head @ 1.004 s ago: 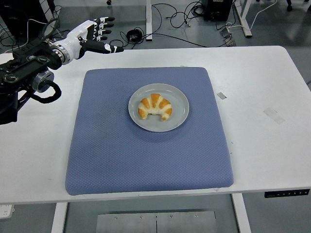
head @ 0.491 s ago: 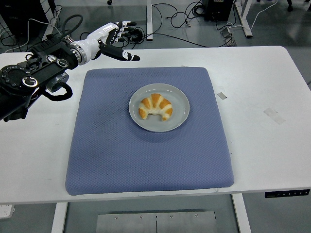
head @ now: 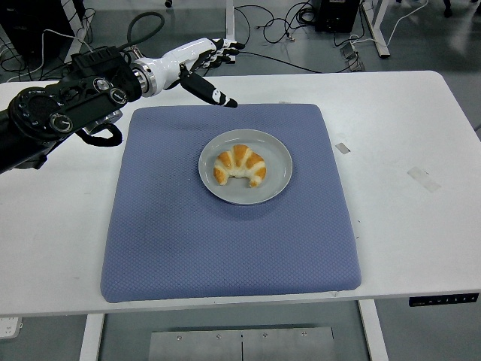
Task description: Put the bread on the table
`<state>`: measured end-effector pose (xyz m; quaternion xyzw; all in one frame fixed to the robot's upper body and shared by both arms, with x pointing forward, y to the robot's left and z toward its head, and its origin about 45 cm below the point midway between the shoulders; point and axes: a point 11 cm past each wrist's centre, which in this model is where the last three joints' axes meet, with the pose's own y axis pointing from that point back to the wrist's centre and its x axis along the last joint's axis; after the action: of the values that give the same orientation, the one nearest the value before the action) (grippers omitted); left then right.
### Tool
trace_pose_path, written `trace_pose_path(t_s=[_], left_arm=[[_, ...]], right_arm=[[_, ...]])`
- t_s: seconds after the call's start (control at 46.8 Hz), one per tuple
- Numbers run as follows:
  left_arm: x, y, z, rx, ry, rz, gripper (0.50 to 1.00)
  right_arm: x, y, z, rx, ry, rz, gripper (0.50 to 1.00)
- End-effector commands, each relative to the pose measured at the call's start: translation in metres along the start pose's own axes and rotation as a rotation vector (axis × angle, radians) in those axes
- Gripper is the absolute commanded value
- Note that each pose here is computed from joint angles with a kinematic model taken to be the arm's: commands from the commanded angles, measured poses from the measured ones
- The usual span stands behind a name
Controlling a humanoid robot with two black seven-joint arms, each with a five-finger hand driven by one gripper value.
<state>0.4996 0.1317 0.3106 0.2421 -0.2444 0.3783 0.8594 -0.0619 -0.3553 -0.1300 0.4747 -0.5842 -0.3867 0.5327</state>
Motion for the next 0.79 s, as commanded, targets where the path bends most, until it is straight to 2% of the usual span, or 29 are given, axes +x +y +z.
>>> trace_pose_path(t_s=[0.0,0.278,0.556,0.769], left_arm=[[-0.005,0.000,0.000,0.006,-0.034,-0.023,0.971],[-0.004,0.005,-0.008,0.037,-0.125,-0.045,0.971],[-0.028,0.017,0.009,-0.024,-0.152,-0.143,0.971],[-0.034,0.020,0.006,-0.016,-0.163,-0.167,0.971]], right_arm=[[0.000,0.000,0.000,0.000,0.000,0.000,1.000],[0.000,0.000,0.000,0.000,0.000,0.000,1.000],[0.000,0.000,0.000,0.000,0.000,0.000,1.000],[0.000,0.000,0.000,0.000,0.000,0.000,1.000]])
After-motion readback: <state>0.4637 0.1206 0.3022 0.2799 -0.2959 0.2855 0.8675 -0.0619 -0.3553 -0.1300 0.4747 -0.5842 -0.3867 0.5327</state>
